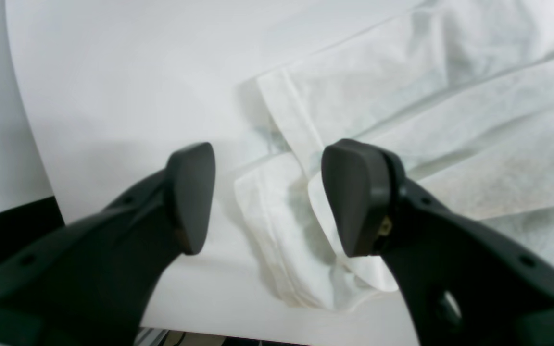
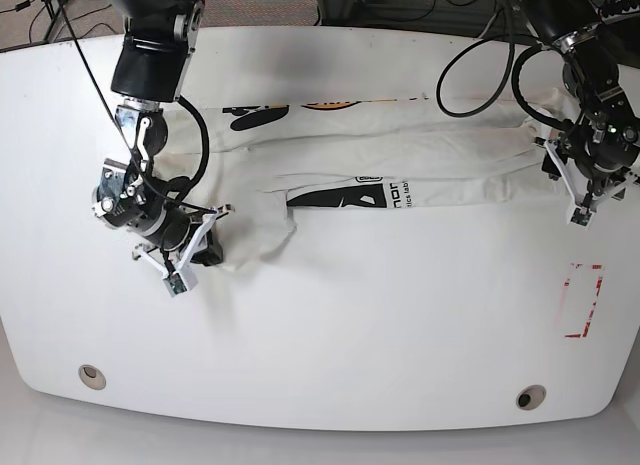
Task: Fold the T-shirt properly
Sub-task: 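Move the right gripper to the loose sleeve fabric beside the fold, then grasp the sleeve fabric with the right gripper and tuck it onto the fold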
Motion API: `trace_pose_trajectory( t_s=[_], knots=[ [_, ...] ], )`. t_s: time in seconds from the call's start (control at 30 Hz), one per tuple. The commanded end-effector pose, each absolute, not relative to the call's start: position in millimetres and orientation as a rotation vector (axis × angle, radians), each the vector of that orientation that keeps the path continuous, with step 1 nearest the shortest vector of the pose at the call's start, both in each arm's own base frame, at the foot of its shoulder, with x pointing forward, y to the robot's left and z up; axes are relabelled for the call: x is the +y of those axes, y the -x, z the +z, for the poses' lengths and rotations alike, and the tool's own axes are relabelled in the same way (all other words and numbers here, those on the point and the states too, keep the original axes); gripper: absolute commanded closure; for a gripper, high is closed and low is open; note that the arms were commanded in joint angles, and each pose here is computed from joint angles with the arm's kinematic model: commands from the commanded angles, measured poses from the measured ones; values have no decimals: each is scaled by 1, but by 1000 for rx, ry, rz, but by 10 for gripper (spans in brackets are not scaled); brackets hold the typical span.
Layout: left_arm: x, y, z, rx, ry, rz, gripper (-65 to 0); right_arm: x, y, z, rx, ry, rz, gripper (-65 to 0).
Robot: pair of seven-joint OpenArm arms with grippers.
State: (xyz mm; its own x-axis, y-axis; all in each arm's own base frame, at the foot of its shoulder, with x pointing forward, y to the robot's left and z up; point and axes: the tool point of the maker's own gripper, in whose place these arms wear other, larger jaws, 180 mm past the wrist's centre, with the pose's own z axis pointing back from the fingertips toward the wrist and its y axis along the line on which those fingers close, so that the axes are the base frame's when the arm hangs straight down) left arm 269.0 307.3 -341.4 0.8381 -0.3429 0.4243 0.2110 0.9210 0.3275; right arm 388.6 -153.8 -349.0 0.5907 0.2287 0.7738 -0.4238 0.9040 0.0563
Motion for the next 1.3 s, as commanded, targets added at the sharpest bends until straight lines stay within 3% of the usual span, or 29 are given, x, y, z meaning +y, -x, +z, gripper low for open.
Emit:
trace_pose_trajectory(
  t_s=[0.0,0.53,1.0,1.1,1.27],
  knots=[
    [310,-276,-331,-533,-291,-302,-375,-153,-398,-312,-954,-233,404,-5],
    [309,-272,-335,-522,-287,-303,-374,-128,-325,-303,-852,-349,502,-6],
    [309,-265,-340,-503,-283,-308,-374,-112,-254,-330,-722,-593,500,-8],
    [309,-265,-340,-503,-283,-308,-374,-107,-240,-337,-664,-608,561,-51],
    [308,-265,-341,-504,-281,-308,-374,-101,-225,-342,-608,-647,607,-260]
  ],
)
